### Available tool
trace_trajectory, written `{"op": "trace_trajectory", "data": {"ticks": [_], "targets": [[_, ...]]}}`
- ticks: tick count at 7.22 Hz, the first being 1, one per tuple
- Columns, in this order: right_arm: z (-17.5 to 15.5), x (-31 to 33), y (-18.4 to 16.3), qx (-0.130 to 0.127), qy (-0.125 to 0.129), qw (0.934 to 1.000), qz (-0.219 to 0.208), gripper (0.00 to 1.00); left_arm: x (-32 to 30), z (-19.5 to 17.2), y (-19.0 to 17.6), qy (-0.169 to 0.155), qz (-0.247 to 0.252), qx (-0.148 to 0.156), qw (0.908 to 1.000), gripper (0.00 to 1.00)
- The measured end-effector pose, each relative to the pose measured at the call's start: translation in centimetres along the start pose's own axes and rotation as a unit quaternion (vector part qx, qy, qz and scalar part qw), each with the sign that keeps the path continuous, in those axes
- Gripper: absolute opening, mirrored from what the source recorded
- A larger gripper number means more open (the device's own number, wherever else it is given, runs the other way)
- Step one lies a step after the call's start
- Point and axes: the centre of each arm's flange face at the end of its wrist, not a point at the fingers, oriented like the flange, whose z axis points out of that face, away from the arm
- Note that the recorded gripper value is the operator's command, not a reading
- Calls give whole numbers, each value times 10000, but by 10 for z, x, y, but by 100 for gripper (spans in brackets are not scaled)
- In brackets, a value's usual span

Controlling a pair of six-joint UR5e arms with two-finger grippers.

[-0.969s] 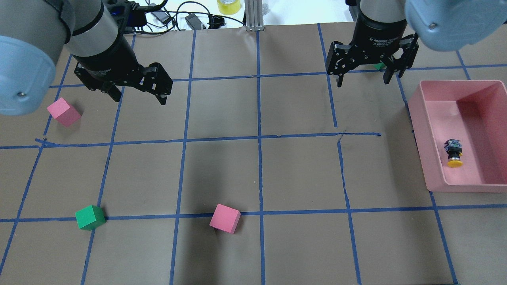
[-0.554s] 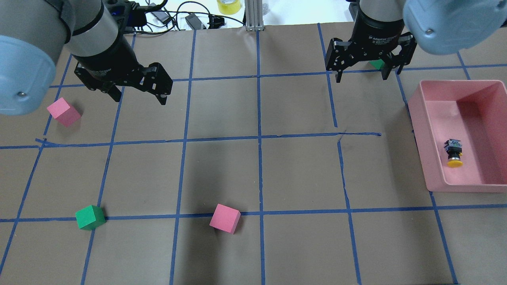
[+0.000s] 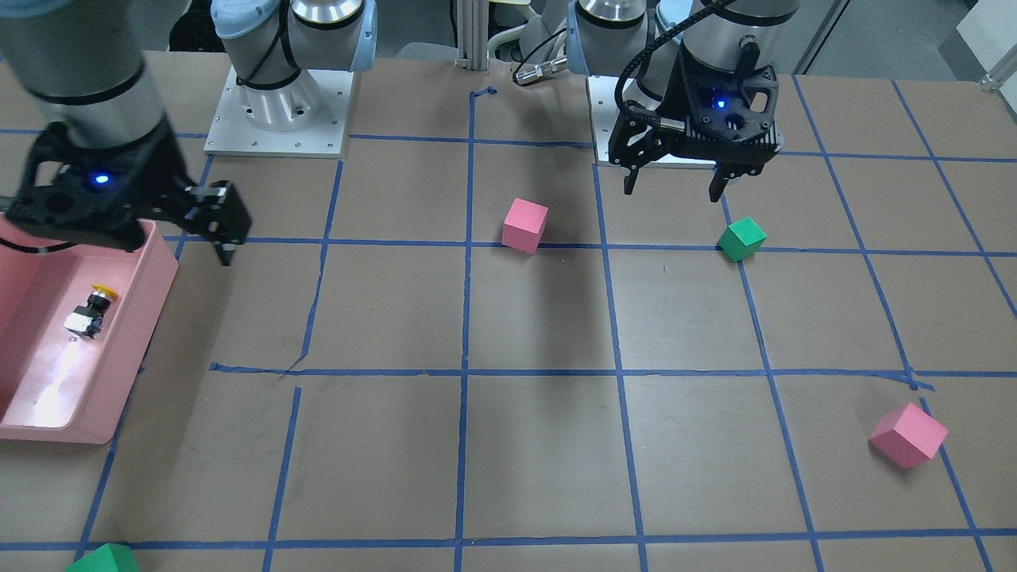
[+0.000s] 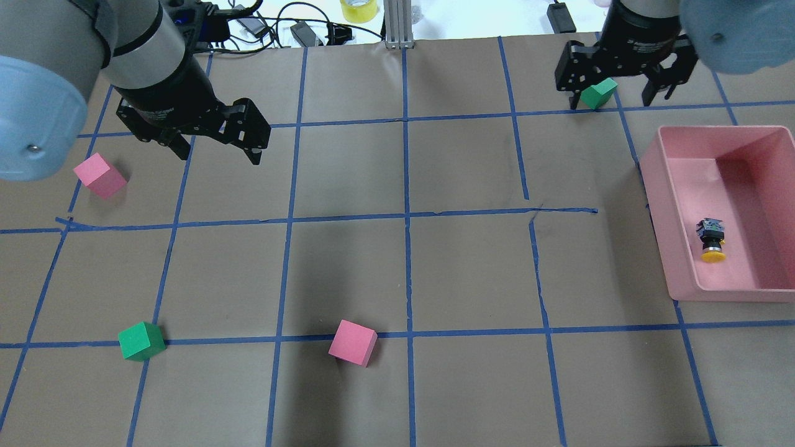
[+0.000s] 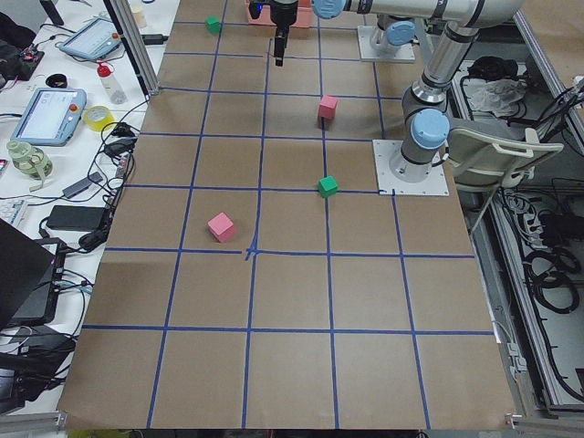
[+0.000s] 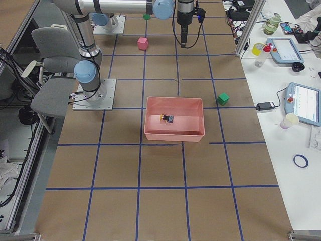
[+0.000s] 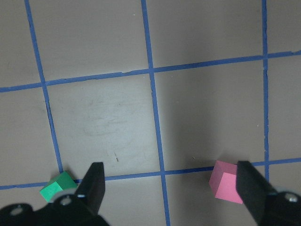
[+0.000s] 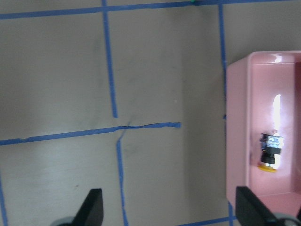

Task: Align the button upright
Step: 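Move the right gripper over the pink bin above the yellow-capped button, then lower the right gripper into the bin around the black button body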

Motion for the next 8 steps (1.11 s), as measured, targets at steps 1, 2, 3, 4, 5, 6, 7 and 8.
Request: {"op": "trace_trajectory", "data": {"ticks": [1,2,3,4,5,6,7,8], "targets": [[13,56,-9,-108,28,9999,88,100,0,0,0,0,0,0,10000,100],[27,109,-11,-222,31,9996,157,100,0,0,0,0,0,0,10000,100],[47,159,-7,-385,-10,9988,306,100,0,0,0,0,0,0,10000,100],[80,201,1,-472,-101,9980,410,100,0,0,0,0,0,0,10000,100],[121,230,11,-365,-192,9986,328,100,0,0,0,0,0,0,10000,100],[159,248,23,-241,-231,9992,200,100,0,0,0,0,0,0,10000,100],[184,255,31,-214,-265,9993,137,100,0,0,0,0,0,0,10000,100],[203,257,35,-277,-327,9990,113,100,0,0,0,0,0,0,10000,100]]}}
